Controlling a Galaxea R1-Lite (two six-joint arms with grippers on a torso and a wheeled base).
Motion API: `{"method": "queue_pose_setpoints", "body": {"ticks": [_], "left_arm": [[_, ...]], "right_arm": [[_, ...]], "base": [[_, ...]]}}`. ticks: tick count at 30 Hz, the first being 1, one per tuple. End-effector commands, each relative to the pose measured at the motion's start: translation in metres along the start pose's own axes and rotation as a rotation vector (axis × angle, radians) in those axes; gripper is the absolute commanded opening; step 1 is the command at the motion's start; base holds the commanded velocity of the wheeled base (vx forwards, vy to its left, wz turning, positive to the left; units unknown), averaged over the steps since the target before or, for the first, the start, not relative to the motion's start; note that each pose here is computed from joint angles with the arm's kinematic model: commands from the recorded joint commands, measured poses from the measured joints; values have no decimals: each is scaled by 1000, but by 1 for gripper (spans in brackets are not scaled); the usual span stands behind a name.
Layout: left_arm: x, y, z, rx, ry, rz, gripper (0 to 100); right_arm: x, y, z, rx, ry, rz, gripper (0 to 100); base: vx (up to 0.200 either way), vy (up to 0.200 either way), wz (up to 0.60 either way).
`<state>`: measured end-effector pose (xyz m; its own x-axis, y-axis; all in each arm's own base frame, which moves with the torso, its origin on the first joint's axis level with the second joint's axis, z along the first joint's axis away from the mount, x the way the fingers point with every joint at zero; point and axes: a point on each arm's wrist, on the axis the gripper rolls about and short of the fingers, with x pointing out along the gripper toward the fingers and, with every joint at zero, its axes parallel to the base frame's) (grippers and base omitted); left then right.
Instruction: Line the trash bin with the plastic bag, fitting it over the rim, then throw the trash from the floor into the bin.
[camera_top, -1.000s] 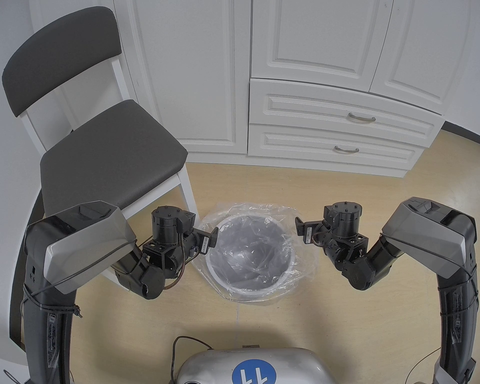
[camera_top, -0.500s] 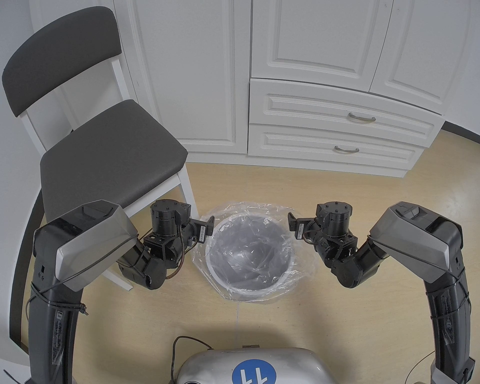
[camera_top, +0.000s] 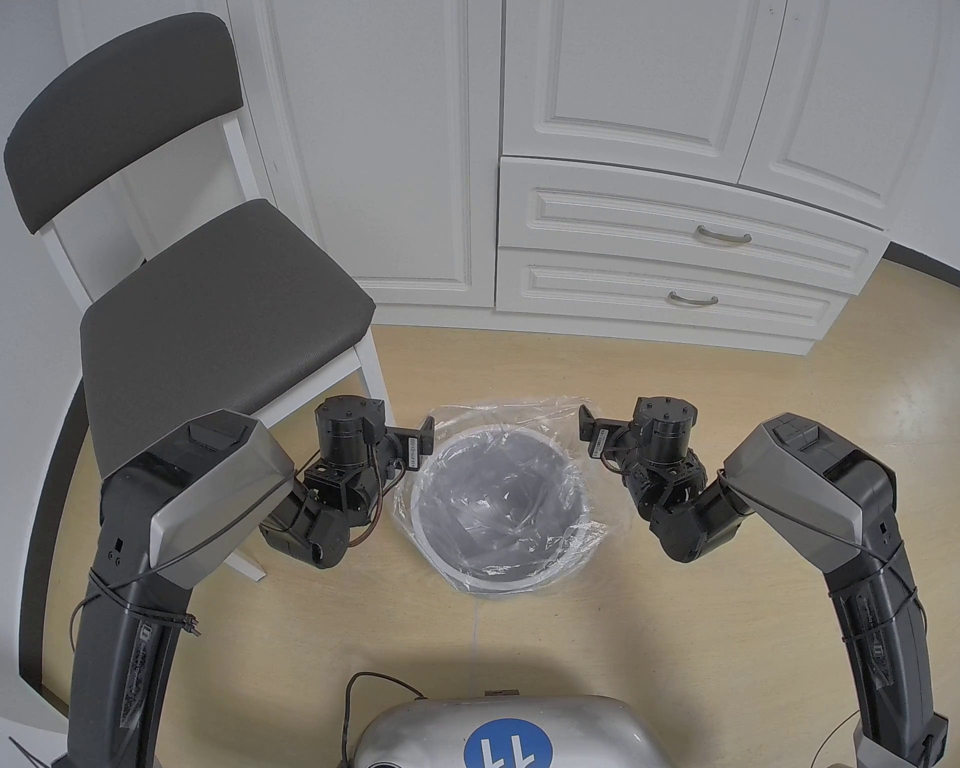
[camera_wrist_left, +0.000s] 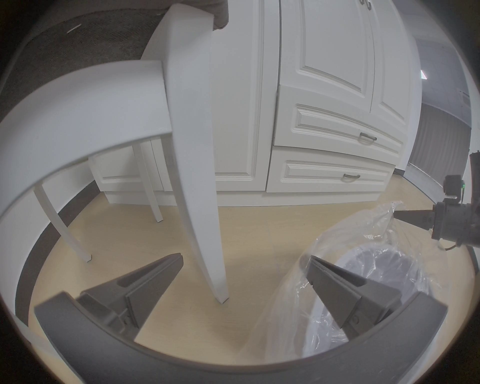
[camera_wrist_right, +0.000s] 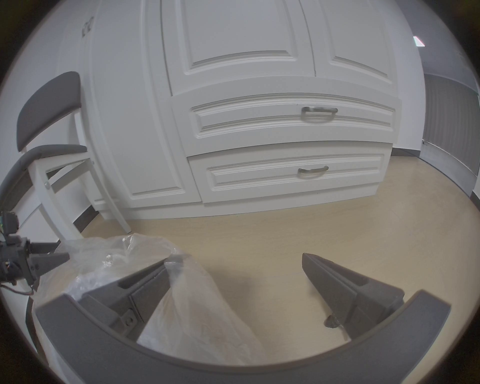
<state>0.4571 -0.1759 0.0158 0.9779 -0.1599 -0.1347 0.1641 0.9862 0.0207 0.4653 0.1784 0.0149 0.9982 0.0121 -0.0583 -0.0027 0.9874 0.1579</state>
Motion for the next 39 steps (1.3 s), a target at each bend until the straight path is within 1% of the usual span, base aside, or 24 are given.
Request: {"method": "queue_pose_setpoints", "body": {"ticks": [1,7,14,18,22,27,31,32,34,36,39], "left_arm": [[6,-2,-11,-2,9,3,100],[13,-3,-18,-3,4,11,100],[23,0,-22,-9,-11,35,100],[25,5,-26,-4,25,44,100],[29,10,-29,-19,46,57,100],[30,16,-33,-23,88,69,100],[28,16,-36,-19,116,70,100],[24,17,-40,-10,151,72,100],[24,17,-40,-9,152,72,100],[17,18,-37,0,192,70,100],[14,19,-29,-1,186,70,100]], "right_arm": [[8,-4,-15,5,13,-11,100],[13,-5,-27,8,17,-12,100],[17,-6,-32,16,17,-15,100],[18,-8,-40,8,40,-18,100],[18,-9,-48,0,60,-20,100],[18,-10,-50,-2,66,-18,100],[17,-10,-52,-5,73,-19,100],[16,-11,-54,-9,82,-19,100],[16,-11,-54,-9,82,-19,100],[15,-12,-56,-14,93,-20,100],[15,-12,-50,-8,83,-20,100]], "base": [[0,0,0],[0,0,0],[0,0,0],[0,0,0],[0,0,0],[0,0,0],[0,0,0],[0,0,0],[0,0,0],[0,0,0],[0,0,0]]}}
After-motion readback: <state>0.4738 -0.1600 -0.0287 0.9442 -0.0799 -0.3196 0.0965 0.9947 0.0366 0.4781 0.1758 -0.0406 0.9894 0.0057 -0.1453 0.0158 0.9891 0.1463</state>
